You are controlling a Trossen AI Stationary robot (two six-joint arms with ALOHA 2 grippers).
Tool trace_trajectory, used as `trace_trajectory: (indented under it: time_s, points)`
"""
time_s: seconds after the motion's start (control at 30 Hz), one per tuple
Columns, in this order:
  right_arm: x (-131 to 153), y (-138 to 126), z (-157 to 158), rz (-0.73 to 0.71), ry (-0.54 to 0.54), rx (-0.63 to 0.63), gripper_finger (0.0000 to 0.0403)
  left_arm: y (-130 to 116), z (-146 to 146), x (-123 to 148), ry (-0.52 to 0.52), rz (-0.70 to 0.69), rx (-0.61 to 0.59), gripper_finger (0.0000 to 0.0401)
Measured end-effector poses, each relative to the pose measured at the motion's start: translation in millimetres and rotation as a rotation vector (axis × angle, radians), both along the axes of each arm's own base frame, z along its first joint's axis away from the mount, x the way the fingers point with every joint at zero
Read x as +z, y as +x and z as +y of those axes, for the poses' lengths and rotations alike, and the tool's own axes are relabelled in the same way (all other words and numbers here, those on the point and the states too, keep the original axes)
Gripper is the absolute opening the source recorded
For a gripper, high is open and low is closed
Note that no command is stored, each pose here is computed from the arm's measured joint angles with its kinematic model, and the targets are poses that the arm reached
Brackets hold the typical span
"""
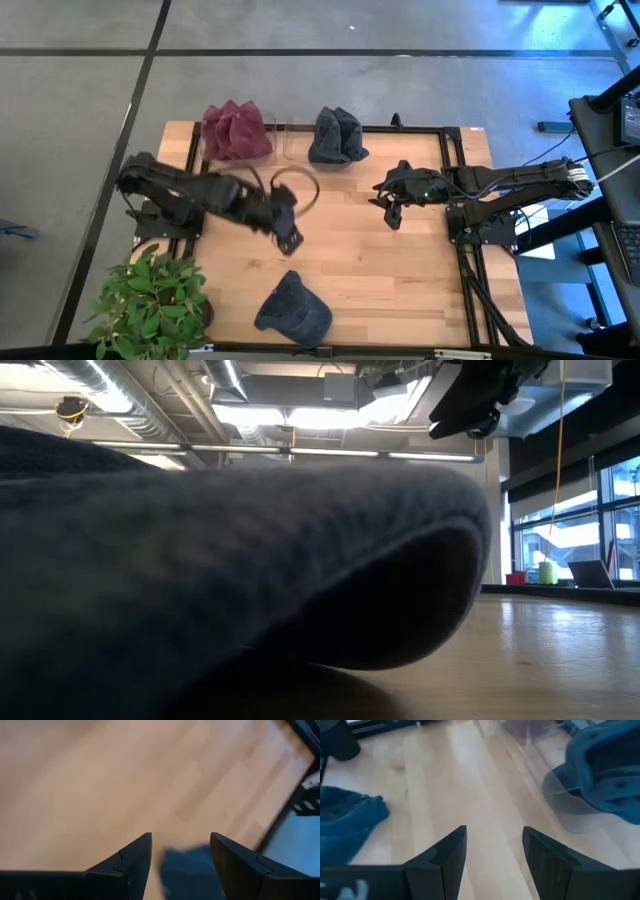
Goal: Pick & Place hat
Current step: Put the blue cap into the right transparent bin
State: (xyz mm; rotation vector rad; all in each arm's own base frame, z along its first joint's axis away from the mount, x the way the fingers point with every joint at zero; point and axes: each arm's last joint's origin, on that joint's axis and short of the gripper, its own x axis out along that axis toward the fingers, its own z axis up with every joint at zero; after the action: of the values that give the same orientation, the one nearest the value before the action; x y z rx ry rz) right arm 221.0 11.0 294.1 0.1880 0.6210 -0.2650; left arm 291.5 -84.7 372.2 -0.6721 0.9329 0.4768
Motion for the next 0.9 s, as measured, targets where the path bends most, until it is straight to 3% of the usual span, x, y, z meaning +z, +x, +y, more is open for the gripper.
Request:
trace_trajectory:
  time_s: [0.1,0.2,0.47,0.7,0.9]
  points:
    - [-0.1,0.0,0.7,0.003,0.007,0.021,0.0194,3.5,-26.9,-17.8,-0.108,0.050,0.101,0.0191]
    - [-0.3,-0.1,0.7,0.005,0.008,0.021,0.0194,4.4,-54.7,-43.9,-0.140,0.124,0.177,0.0186]
    - [-0.3,-0.1,0.7,0.006,0.006,0.022,0.0194,6.6,-123.3,-112.9,-0.087,0.286,0.186,0.0184]
    - [-0.1,0.0,0.7,0.003,0.006,0.022,0.0194,11.6,-154.8,-162.2,-0.152,0.438,0.235,0.0184]
    - [0.1,0.1,0.7,0.001,0.006,0.023,0.0194,21.3,-166.1,-195.7,-0.180,0.479,0.289,0.0184]
